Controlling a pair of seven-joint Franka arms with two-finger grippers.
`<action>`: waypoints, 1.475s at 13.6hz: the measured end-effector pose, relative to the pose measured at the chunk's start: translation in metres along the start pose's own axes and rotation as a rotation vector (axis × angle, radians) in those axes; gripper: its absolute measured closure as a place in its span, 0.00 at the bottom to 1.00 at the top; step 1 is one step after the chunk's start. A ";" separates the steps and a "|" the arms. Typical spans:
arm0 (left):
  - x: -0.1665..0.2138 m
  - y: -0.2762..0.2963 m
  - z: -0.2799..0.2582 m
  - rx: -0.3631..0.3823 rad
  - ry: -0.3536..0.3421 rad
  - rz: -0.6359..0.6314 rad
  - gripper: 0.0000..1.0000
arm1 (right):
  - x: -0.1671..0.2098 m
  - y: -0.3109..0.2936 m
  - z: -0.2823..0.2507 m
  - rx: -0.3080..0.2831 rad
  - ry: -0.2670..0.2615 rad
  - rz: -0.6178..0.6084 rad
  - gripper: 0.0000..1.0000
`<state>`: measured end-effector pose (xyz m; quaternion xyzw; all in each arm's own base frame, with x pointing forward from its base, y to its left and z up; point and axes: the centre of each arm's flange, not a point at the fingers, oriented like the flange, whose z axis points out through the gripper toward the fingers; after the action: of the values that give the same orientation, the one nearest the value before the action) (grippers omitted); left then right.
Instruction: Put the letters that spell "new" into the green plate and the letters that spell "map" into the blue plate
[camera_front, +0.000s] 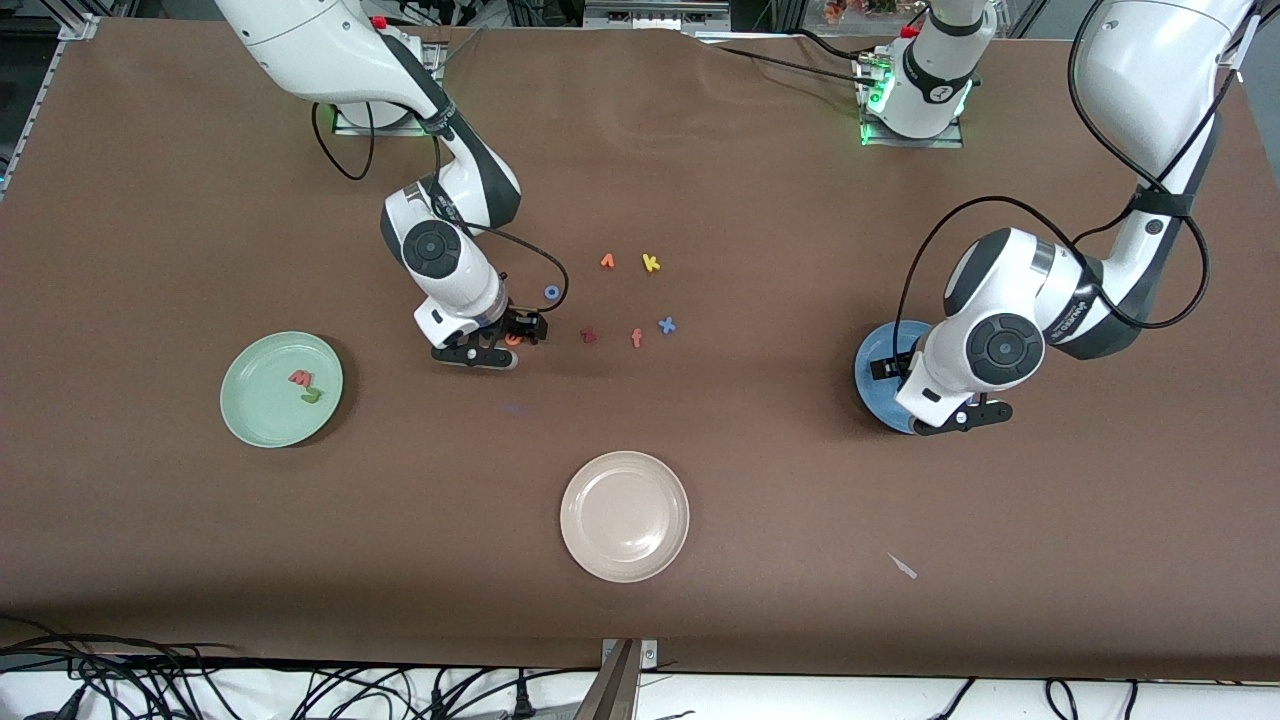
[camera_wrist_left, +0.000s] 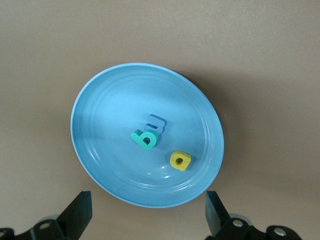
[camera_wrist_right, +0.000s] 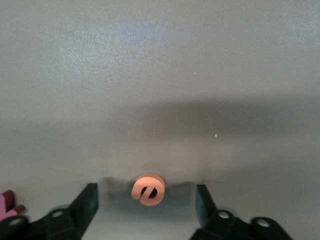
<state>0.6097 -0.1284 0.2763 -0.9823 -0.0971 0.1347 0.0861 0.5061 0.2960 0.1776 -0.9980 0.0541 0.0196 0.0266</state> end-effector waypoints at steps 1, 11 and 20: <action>-0.001 0.003 0.000 0.001 -0.001 0.006 0.00 | -0.001 0.000 0.001 -0.001 -0.002 0.000 0.17; -0.001 0.012 0.011 0.000 -0.020 0.028 0.00 | -0.003 -0.001 0.004 -0.005 -0.005 -0.007 0.43; 0.034 -0.030 -0.010 -0.104 -0.010 0.036 0.00 | -0.002 0.000 0.003 -0.007 -0.002 -0.007 0.62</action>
<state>0.6399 -0.0931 0.2831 -0.9864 -0.0866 0.1359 0.0322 0.5042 0.2966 0.1746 -0.9982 0.0503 0.0209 0.0230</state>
